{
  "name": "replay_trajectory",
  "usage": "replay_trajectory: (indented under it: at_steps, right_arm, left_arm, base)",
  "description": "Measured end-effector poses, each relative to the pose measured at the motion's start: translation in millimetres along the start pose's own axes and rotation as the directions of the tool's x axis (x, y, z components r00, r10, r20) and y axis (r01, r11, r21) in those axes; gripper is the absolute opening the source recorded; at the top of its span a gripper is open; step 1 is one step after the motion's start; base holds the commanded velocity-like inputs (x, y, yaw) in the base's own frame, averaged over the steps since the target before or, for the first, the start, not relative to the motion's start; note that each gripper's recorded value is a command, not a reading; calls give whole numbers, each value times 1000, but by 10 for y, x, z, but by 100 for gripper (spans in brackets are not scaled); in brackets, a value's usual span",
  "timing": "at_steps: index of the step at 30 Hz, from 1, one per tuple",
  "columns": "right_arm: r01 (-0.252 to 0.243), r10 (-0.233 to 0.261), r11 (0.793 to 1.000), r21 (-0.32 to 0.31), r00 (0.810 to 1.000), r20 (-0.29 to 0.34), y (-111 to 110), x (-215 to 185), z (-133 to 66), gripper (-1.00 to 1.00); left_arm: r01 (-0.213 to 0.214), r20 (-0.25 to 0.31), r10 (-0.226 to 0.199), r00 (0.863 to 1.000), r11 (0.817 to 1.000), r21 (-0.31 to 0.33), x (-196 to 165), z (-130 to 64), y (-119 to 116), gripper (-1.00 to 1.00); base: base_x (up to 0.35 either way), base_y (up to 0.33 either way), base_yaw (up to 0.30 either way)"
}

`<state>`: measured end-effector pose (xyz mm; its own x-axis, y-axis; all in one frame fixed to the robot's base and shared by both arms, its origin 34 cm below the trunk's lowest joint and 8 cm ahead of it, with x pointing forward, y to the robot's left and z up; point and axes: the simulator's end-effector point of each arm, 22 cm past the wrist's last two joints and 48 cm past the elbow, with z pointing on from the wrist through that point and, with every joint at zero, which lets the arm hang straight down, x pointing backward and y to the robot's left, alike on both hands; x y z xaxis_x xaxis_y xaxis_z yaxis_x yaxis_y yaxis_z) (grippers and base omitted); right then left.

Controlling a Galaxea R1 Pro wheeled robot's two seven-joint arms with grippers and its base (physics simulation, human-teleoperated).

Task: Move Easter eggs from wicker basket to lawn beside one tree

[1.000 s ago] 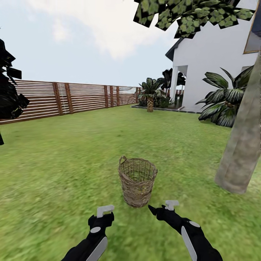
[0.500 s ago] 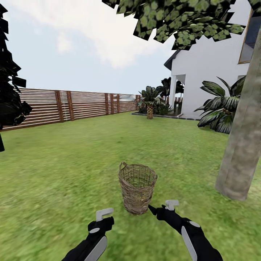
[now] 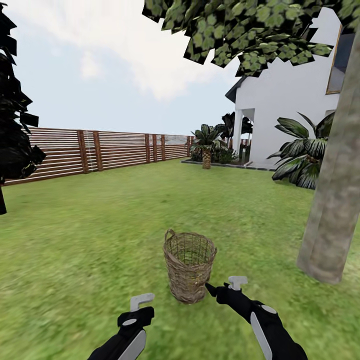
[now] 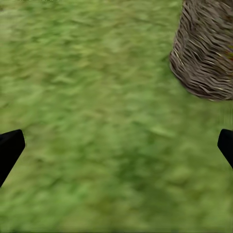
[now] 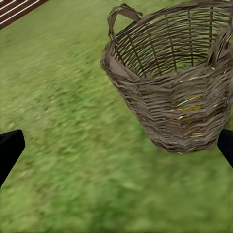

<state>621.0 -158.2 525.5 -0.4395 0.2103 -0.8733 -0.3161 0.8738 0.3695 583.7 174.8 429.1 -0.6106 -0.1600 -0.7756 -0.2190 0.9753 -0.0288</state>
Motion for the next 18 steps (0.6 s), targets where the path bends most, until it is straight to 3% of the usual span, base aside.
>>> replay_trajectory:
  at_steps: [18]
  right_arm:
    - [-3, 3, 1000, 10, 1000, -1, 92, -394, -41, 100]
  left_arm:
    - [-2, -4, 2, 1000, 1000, -6, -360, -164, -13, 100]
  base:
    - [0, 0, 0]
